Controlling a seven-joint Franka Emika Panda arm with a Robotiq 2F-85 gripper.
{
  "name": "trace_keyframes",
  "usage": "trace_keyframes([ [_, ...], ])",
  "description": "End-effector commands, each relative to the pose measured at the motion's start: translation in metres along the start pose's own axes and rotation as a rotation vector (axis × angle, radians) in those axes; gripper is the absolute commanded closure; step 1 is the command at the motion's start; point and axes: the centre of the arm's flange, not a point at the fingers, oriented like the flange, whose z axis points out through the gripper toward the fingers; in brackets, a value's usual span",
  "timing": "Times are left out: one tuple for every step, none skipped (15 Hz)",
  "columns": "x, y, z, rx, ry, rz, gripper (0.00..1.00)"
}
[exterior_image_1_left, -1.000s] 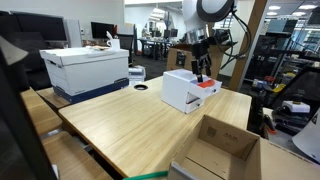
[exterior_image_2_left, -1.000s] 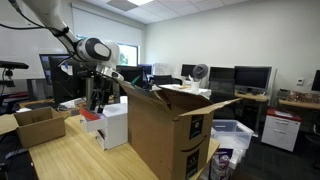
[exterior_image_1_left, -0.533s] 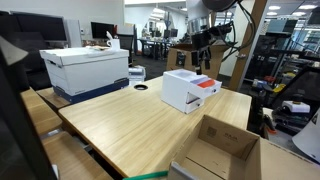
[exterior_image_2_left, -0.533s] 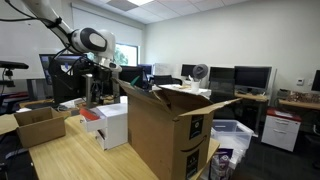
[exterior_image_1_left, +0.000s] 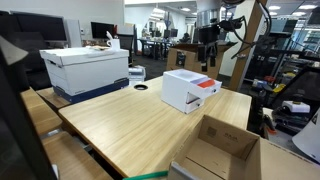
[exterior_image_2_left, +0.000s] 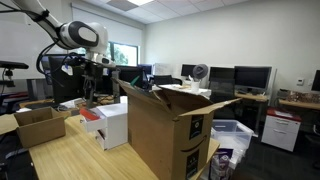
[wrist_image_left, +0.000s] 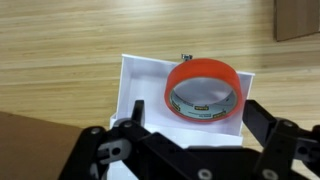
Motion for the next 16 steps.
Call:
trace_keyframes([
  [-0.024,-0.004,0.008,0.020,0.012,0.032,0.00],
  [-0.028,-0.007,0.012,0.019,0.010,0.033,0.00],
  [-0.030,-0.008,0.014,0.020,0.011,0.035,0.00],
  [-0.033,-0.009,0.016,0.022,0.011,0.038,0.00],
  [-0.034,-0.011,0.018,0.023,0.012,0.039,0.00],
  [-0.035,-0.012,0.021,0.022,0.012,0.044,0.00],
  [-0.037,-0.014,0.023,0.020,0.010,0.047,0.00],
  [-0.037,-0.015,0.027,0.019,0.012,0.050,0.00],
  [-0.038,-0.016,0.029,0.017,0.013,0.054,0.00],
  [-0.039,-0.016,0.031,0.017,0.014,0.057,0.00],
  [-0.039,-0.017,0.032,0.015,0.019,0.060,0.00],
  [-0.039,-0.017,0.033,0.013,0.024,0.064,0.00],
  [-0.039,-0.018,0.035,0.010,0.026,0.068,0.00],
  [-0.039,-0.018,0.037,0.006,0.023,0.070,0.00],
  [-0.039,-0.018,0.039,0.004,0.019,0.071,0.00],
  [-0.039,-0.018,0.041,0.002,0.017,0.076,0.00],
])
